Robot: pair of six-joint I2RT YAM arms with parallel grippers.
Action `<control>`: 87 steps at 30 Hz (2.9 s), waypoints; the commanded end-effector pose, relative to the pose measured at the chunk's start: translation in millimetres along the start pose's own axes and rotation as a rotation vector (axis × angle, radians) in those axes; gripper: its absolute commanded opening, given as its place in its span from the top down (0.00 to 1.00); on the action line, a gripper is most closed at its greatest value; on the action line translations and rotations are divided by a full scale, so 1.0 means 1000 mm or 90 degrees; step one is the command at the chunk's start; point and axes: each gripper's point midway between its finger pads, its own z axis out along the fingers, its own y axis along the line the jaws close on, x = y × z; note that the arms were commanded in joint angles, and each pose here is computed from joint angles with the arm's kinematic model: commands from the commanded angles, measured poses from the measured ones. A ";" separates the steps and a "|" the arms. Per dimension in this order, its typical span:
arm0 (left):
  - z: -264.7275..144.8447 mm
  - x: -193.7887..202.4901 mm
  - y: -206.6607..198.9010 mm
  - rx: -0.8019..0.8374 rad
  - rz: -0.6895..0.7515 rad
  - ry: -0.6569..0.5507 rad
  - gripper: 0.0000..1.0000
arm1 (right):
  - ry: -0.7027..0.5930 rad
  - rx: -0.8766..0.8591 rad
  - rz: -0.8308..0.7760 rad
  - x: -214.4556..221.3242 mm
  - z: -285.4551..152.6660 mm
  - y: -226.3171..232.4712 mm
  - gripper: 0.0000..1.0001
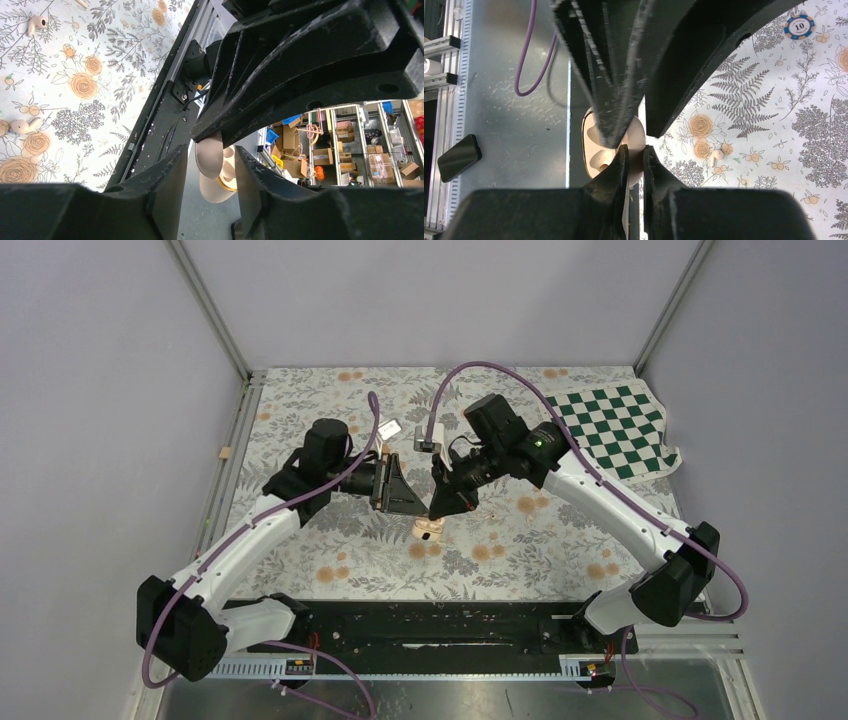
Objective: Insert the wireless bluetooth earbuds into the charging case
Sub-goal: Pass from the right arm to the left, then pass from the left arm to the right
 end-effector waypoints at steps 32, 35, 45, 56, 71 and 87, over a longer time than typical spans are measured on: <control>0.003 -0.014 -0.013 0.012 0.048 -0.014 0.80 | 0.000 0.016 0.003 -0.012 -0.004 -0.001 1.00; 0.003 -0.013 -0.013 0.013 0.045 -0.011 0.79 | -0.001 0.014 0.003 -0.012 -0.005 0.000 1.00; 0.003 -0.015 -0.015 0.020 0.049 -0.017 0.66 | 0.005 0.004 0.010 -0.010 -0.004 0.002 1.00; 0.004 -0.016 -0.015 0.024 0.044 -0.022 1.00 | 0.008 0.005 0.017 -0.008 -0.004 0.002 1.00; -0.004 -0.020 -0.007 -0.024 0.065 -0.041 1.00 | -0.165 0.358 0.040 -0.054 -0.073 -0.046 0.01; -0.083 -0.110 0.024 -0.239 0.107 -0.597 1.00 | -0.774 0.190 0.667 -0.052 -0.112 -0.056 0.09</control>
